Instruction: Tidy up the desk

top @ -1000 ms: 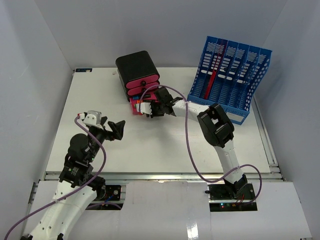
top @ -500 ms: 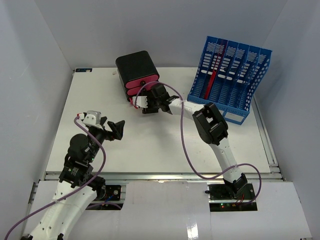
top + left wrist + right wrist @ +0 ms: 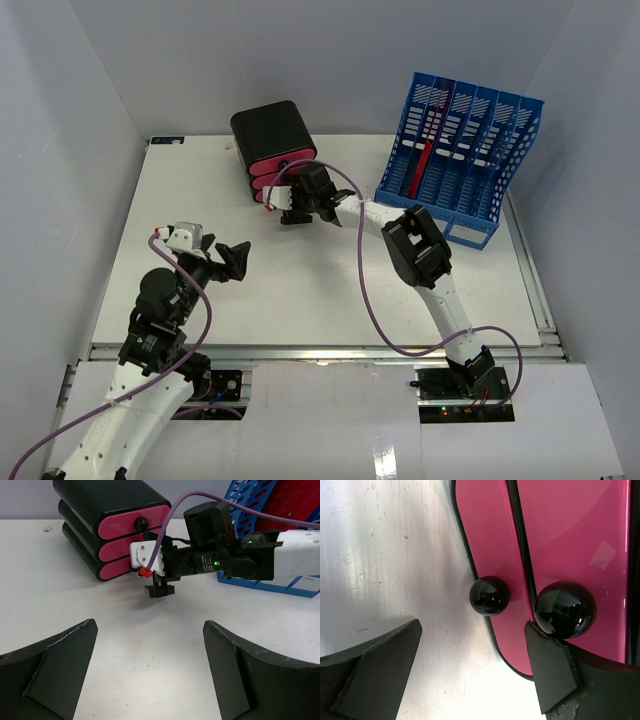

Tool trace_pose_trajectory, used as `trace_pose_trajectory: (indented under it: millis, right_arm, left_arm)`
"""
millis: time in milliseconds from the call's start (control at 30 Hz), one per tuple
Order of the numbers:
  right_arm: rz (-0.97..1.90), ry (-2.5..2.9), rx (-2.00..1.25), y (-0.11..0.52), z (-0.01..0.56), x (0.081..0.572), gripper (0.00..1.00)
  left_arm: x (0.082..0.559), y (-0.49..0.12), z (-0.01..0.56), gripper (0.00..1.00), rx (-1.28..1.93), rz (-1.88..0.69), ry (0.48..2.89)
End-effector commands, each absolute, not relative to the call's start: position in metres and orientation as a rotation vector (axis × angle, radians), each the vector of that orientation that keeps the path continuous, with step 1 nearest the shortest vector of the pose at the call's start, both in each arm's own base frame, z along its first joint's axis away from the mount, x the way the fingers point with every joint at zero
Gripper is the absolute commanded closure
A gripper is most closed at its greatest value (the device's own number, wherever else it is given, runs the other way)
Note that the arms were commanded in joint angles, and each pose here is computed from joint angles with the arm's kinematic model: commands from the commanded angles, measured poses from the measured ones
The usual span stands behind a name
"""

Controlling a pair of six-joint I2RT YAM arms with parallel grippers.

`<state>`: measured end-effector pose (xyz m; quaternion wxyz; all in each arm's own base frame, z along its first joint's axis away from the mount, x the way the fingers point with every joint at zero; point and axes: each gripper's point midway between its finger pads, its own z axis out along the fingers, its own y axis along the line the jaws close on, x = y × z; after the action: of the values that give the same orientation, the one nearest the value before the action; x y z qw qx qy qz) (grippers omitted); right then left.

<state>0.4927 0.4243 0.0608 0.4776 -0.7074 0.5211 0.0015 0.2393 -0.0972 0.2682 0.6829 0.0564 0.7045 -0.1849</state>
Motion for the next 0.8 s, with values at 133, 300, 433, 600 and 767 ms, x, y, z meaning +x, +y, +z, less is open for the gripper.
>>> trace_pose_trajectory:
  millis: [133, 300, 433, 600, 767]
  right_arm:
    - [0.095, 1.347, -1.676, 0.408, 0.074, 0.469, 0.08]
    - [0.233, 1.386, -1.576, 0.386, 0.131, 0.428, 0.07]
    - [0.484, 1.516, -1.55, 0.347, 0.154, 0.357, 0.1]
    - [0.781, 1.669, -1.373, 0.266, 0.205, 0.291, 0.1]
    - [0.583, 1.85, -1.118, 0.176, 0.198, 0.275, 0.1]
  left_arm:
    - [0.234, -0.107, 0.27, 0.02, 0.163, -0.474, 1.563]
    - [0.232, -0.119, 0.267, 0.02, 0.215, -0.528, 1.57]
    - [0.232, -0.133, 0.261, 0.02, 0.265, -0.595, 1.604]
    - [0.227, -0.151, 0.257, 0.02, 0.339, -0.69, 1.625]
    - [0.218, -0.155, 0.256, 0.02, 0.344, -0.735, 1.641]
